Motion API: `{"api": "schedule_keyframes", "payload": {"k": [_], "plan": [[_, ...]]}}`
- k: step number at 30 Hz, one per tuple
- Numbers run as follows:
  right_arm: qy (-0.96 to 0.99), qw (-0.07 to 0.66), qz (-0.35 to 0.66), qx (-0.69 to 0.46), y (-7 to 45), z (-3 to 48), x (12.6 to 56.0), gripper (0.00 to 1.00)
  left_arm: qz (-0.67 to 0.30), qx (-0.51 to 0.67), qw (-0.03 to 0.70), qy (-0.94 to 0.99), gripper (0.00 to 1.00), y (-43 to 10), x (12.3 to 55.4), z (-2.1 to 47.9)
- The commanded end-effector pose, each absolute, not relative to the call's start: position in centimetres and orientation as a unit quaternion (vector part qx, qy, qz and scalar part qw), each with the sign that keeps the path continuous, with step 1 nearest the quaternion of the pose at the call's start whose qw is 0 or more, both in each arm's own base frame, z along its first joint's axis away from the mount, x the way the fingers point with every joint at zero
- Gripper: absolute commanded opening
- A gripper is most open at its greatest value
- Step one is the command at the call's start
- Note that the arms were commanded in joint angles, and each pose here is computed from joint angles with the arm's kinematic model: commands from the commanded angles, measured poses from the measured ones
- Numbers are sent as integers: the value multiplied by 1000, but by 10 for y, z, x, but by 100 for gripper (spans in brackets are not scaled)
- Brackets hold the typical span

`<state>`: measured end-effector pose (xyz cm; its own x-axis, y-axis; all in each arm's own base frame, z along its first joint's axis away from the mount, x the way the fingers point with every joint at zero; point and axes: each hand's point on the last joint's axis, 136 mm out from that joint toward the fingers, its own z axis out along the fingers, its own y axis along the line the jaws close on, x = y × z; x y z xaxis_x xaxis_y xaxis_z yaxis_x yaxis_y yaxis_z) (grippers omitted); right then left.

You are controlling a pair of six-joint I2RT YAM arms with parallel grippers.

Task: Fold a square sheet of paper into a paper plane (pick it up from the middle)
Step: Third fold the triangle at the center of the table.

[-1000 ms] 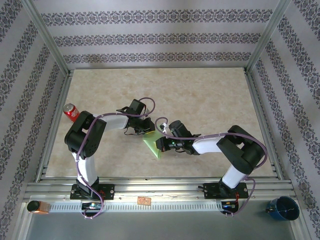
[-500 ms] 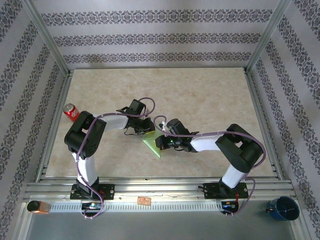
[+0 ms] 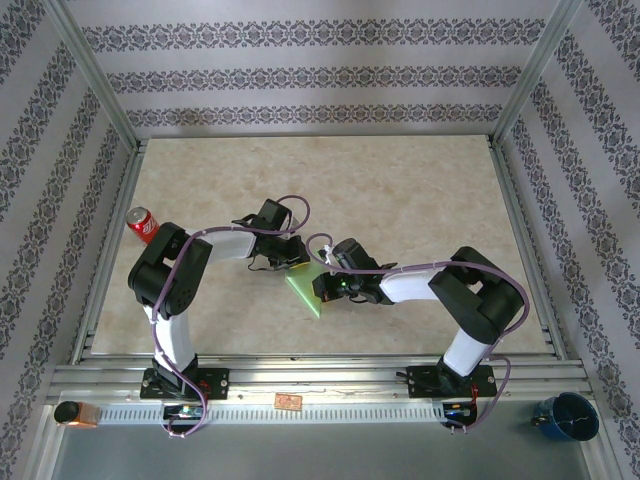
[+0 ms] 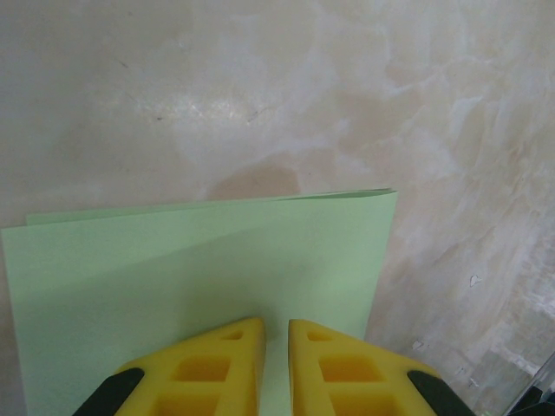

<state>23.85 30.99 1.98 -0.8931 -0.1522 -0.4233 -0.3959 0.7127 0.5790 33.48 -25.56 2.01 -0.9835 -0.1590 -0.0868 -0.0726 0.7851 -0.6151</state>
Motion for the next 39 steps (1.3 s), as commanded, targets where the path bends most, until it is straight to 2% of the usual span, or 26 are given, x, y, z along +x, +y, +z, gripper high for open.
{"api": "schedule_keyframes", "payload": {"k": [1,39], "plan": [[909,188,340,-152,309,22,250,0,-300,-70,49,950,17,-244,322,12],[913,159,346,-148,311,8,243,0,-310,-78,52,946,17,-246,324,13]]}}
